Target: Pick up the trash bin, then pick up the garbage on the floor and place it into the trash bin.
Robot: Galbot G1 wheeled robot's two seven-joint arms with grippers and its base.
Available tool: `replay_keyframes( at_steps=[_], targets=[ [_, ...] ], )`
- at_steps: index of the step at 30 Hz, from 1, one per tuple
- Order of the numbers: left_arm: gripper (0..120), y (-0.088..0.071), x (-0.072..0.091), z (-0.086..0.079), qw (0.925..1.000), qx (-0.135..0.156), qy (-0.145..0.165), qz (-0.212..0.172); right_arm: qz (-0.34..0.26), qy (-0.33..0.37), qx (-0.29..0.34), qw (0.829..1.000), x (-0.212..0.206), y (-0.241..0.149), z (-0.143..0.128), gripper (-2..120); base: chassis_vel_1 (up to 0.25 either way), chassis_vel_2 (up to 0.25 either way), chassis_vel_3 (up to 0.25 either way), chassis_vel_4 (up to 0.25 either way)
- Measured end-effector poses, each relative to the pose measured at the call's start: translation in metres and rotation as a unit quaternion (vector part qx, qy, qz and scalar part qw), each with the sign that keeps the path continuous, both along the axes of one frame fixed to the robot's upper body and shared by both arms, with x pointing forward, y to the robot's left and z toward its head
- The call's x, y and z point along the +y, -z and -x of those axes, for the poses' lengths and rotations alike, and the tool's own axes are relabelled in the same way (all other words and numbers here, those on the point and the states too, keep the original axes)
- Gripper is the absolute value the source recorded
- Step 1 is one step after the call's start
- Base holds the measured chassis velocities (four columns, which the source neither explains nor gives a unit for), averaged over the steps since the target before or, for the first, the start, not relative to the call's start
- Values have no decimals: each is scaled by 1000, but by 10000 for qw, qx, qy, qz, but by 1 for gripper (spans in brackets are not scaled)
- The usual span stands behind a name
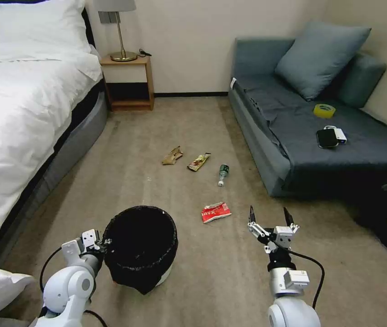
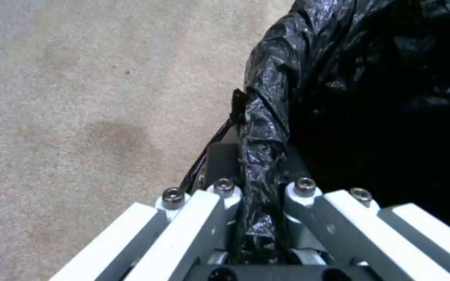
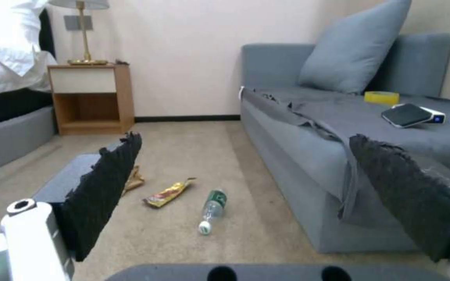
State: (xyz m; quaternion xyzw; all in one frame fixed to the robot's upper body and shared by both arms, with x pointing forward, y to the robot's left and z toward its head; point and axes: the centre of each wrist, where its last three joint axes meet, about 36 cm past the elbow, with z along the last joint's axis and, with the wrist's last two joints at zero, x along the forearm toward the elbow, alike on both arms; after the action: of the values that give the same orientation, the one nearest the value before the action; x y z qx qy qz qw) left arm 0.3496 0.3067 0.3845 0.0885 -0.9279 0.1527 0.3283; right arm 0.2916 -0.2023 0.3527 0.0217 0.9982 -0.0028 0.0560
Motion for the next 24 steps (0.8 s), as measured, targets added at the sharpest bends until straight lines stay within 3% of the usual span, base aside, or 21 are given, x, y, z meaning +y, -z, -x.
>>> replay_keyframes(
  at_steps=[6, 11, 18, 24],
  targets=[
    [4, 0, -3, 5, 9999, -161, -8, -11, -1, -11, -38, 10000, -1, -1, -1, 100, 0, 0, 0, 0],
    [4, -3, -4, 13, 9985, -509, 198, 47, 3, -35, -78, 10000, 0, -3, -3, 100, 0, 0, 0, 0],
    [4, -10, -3, 24, 9902, -1335, 410, 36, 46, -88, -105, 9999, -1, -4, -5, 100, 0, 0, 0, 0],
    [4, -15, 8, 33, 9836, -1751, 378, -222, 105, -121, -147, 9998, -3, -6, -6, 100, 0, 0, 0, 0]
  ],
)
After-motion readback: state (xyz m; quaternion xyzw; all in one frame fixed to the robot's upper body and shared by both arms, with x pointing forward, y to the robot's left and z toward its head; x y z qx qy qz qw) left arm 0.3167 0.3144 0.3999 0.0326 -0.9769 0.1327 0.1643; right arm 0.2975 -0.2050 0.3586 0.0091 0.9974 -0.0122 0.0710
